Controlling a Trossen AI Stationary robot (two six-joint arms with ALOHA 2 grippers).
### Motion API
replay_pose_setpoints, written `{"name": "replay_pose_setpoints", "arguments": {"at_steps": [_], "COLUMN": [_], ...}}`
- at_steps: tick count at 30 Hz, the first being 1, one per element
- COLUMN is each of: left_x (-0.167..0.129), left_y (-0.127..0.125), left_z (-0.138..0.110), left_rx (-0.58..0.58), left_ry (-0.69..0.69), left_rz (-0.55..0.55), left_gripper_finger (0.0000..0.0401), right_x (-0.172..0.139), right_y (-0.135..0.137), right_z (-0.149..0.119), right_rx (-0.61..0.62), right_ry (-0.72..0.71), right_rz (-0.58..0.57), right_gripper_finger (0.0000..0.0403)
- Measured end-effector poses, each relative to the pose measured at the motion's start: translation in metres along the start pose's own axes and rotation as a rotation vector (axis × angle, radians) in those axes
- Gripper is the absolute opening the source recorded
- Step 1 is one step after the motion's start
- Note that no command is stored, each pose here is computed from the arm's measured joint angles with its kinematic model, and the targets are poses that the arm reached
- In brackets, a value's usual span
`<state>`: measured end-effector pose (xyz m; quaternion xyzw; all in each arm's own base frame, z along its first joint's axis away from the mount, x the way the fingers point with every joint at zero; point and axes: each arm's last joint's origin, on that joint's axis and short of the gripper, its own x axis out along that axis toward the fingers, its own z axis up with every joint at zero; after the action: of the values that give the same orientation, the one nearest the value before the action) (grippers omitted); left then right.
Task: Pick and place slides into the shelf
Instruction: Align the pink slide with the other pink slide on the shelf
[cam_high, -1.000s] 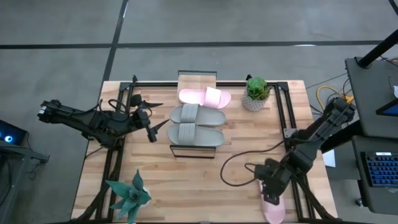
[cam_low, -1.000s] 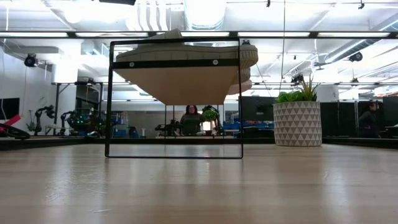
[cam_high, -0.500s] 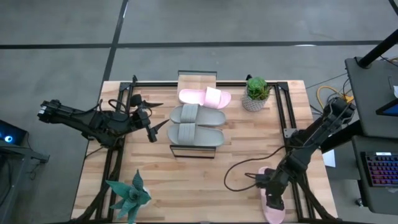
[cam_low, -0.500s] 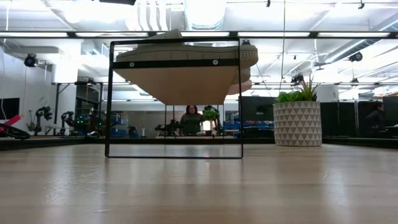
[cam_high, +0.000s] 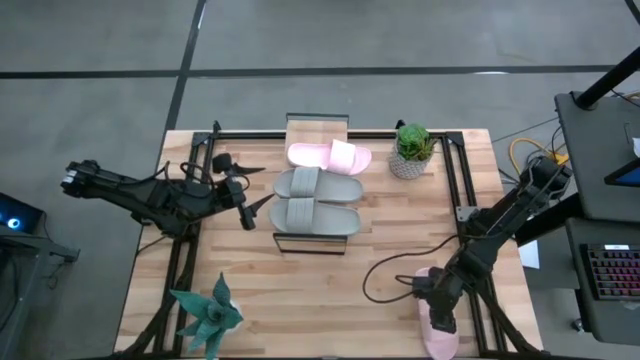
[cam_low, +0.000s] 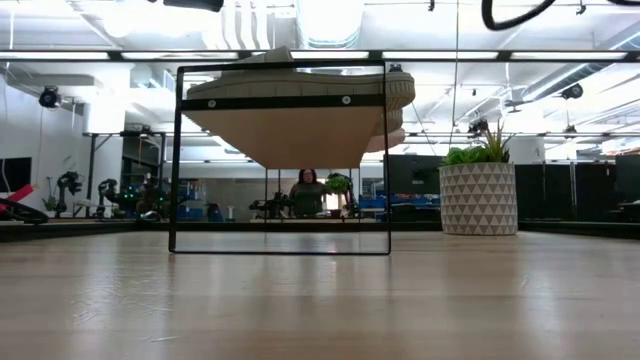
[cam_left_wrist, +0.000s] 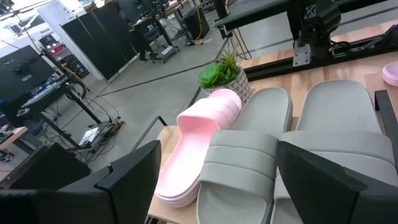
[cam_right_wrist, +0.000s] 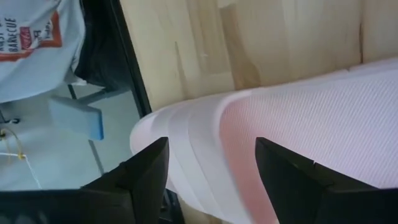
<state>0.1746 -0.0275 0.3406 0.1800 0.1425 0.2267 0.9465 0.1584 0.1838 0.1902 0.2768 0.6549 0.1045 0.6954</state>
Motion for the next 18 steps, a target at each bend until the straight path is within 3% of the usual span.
{"name": "replay_pose_setpoints", "arguments": {"at_steps": [12,18], "left_x": [0.001,0.001], "left_y": [-0.001,-0.001], "left_z": [0.000,0.000], "left_rx": [0.005,0.004], "left_ry": [0.005,0.004], "left_rz": [-0.001,-0.001], "left_gripper_finger": [0.0299,0.0299], "right_x": [0.007,0.024], "right_y": [0.003,0.000], "right_z": [-0.003,0.000], "right_rx": [-0.001,0.011], "right_ry": [0.020,0.072], "right_rz": [0.073,0.047], "right_gripper_finger": [0.0228,0.0228]}}
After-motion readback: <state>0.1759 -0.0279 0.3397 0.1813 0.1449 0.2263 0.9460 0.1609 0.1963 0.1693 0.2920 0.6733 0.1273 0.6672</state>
